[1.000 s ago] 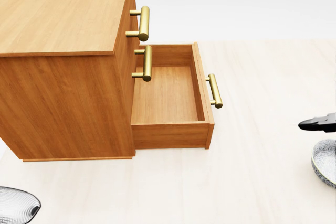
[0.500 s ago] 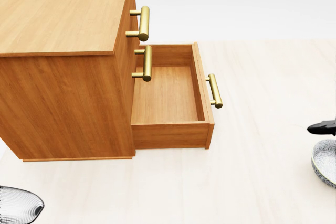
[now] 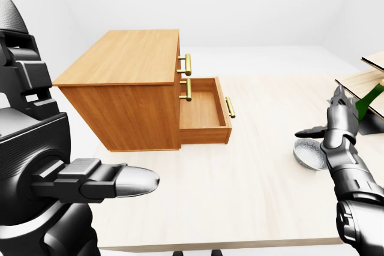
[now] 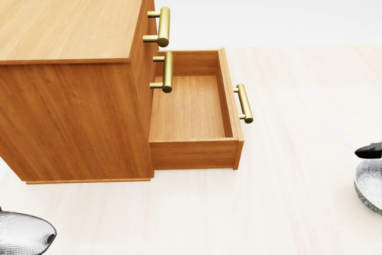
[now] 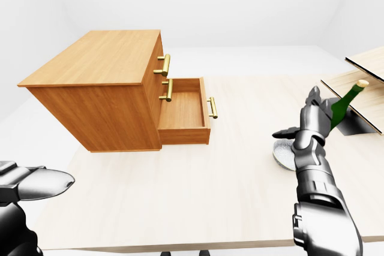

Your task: Put the bowl on top of the cabinet.

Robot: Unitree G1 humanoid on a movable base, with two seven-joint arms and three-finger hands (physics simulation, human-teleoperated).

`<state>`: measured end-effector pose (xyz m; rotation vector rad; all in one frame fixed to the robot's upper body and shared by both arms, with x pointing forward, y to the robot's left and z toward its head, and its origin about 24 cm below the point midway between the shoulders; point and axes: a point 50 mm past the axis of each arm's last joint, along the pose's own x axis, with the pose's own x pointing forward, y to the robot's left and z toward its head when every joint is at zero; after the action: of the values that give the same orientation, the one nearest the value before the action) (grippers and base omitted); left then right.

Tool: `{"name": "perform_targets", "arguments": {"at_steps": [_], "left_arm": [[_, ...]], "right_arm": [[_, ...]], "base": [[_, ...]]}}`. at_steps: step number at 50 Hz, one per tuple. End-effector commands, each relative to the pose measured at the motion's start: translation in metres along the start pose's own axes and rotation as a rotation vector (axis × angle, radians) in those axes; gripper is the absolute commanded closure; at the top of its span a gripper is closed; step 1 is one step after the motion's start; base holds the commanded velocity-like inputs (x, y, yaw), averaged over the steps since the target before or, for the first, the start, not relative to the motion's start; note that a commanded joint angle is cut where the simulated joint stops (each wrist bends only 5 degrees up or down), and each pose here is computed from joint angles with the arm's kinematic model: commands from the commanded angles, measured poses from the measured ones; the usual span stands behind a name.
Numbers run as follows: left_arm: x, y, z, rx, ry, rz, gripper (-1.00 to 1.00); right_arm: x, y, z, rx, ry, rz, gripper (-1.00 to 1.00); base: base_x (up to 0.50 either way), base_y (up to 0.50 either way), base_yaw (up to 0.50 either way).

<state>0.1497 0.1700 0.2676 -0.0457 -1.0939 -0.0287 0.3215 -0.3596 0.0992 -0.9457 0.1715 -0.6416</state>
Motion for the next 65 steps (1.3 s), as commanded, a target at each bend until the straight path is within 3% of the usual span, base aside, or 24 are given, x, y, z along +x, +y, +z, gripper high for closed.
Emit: {"name": "perform_targets", "arguments": {"at_steps": [1, 65], "left_arm": [[0.000, 0.000, 0.000, 0.006, -0.004, -0.003, -1.00], [-0.001, -0.002, -0.001, 0.013, 0.001, -0.010, -1.00]], "right_arm": [[0.000, 0.002, -0.005, -0.043, 0.023, -0.009, -1.00], [-0.002, 0.008, -0.017, -0.175, 0.063, -0.040, -1.00]], "base": [[0.00, 0.00, 0.00], [0.00, 0.00, 0.00]]}}
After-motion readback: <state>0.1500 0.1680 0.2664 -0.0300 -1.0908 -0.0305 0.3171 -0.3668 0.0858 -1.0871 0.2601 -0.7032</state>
